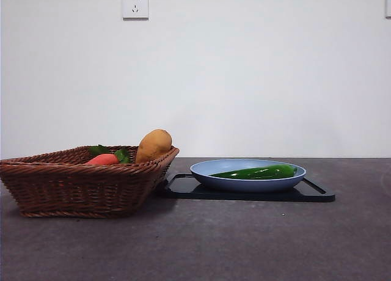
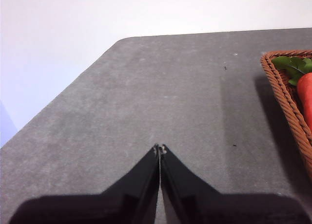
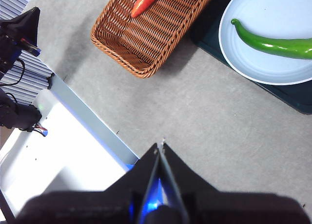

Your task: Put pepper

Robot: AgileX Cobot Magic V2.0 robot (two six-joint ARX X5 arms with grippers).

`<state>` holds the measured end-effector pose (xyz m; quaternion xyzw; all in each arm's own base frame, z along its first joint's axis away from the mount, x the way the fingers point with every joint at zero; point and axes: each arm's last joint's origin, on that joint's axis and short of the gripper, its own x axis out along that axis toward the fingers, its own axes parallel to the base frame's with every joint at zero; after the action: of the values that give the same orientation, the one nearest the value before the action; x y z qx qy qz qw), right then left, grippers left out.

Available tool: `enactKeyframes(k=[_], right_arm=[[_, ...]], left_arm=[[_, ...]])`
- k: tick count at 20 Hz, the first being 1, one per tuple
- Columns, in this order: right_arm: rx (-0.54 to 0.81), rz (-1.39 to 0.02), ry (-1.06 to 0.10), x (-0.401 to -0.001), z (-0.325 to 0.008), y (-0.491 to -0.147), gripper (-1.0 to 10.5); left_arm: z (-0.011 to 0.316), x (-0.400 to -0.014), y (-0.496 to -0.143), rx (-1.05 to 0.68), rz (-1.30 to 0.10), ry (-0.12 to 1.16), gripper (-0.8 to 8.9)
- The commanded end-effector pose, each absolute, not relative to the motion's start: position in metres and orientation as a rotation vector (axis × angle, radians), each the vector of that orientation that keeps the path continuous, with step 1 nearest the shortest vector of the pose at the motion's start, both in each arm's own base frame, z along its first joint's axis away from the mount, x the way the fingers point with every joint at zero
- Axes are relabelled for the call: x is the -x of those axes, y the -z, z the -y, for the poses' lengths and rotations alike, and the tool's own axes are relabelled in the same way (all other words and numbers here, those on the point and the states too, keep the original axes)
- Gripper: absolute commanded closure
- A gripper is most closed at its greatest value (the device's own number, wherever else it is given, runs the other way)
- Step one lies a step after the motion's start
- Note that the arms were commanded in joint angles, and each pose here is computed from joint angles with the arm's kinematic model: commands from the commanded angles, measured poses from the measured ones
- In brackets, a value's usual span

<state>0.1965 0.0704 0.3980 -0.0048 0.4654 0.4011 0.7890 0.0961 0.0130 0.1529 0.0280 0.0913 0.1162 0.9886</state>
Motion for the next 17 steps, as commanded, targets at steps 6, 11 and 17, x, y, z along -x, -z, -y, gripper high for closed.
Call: enactKeyframes(k=[6,11,17], right_arm=[[0.107,-0.858,-0.892,-0.202,-0.067,-0.407,9.4],[0.156,-0.448,-0.774,-0.172,-0.04,-0.442,9.4],[0.116,-0.198,-0.565,-0.129,-0.012,-0.375,9.4]], left_arm=[[-0.013,-0.096,-0.153,-0.049,-0.171,-0.241,8.05],[-0.013,-0.096,-0.153,-0.049,-0.17,-0.242,8.05],[-0.013,-0.096,-0.153,-0.049,-0.17,-0.242,8.05]])
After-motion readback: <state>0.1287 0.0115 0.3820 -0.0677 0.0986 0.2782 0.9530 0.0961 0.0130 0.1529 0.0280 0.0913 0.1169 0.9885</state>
